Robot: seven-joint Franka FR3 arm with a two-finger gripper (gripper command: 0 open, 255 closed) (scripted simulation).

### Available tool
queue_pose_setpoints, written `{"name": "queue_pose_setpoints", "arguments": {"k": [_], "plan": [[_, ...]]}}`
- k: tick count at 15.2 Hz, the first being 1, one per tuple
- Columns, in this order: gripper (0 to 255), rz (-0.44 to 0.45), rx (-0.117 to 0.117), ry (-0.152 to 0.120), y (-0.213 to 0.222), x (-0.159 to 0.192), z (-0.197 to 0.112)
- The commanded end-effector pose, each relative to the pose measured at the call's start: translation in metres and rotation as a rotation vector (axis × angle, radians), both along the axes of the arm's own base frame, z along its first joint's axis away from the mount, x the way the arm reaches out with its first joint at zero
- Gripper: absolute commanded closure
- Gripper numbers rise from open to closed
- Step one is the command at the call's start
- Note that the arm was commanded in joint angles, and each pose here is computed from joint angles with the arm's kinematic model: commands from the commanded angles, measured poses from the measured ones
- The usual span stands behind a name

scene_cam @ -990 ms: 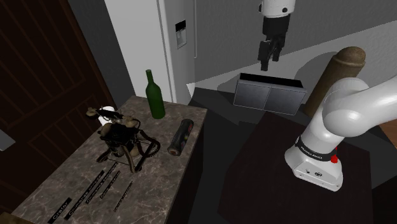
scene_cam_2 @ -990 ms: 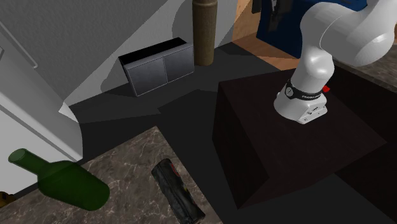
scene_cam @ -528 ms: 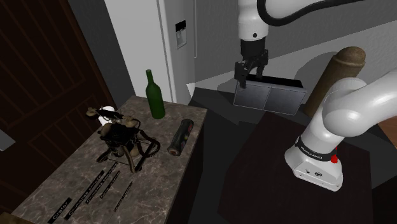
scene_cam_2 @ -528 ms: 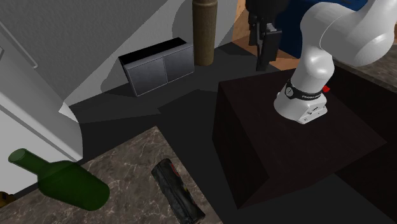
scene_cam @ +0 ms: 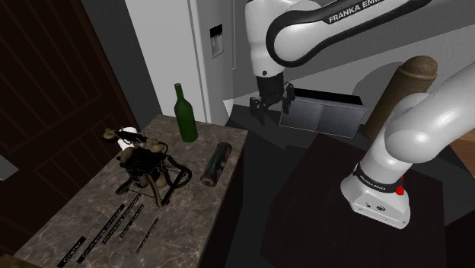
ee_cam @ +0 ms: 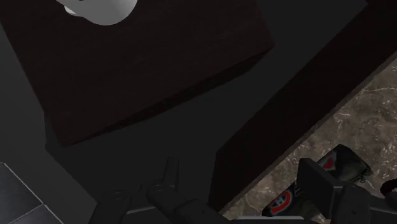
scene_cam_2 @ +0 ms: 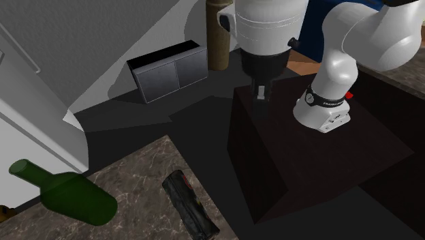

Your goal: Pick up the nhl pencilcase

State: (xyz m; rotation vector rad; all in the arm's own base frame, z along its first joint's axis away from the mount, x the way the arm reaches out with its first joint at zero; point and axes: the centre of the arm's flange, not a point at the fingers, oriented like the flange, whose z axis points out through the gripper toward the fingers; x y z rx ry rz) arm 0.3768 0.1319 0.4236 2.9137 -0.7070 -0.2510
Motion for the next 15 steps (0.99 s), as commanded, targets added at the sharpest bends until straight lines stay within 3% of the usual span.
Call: {"name": "queue_pose_setpoints", "arguments": {"k": [1,15], "plan": [[0,-0.054,-0.014,0.002,0.016,0.015,-0.019],[0,-0.405,-0.119,0.023,0.082,0.138,-0.151]]}}
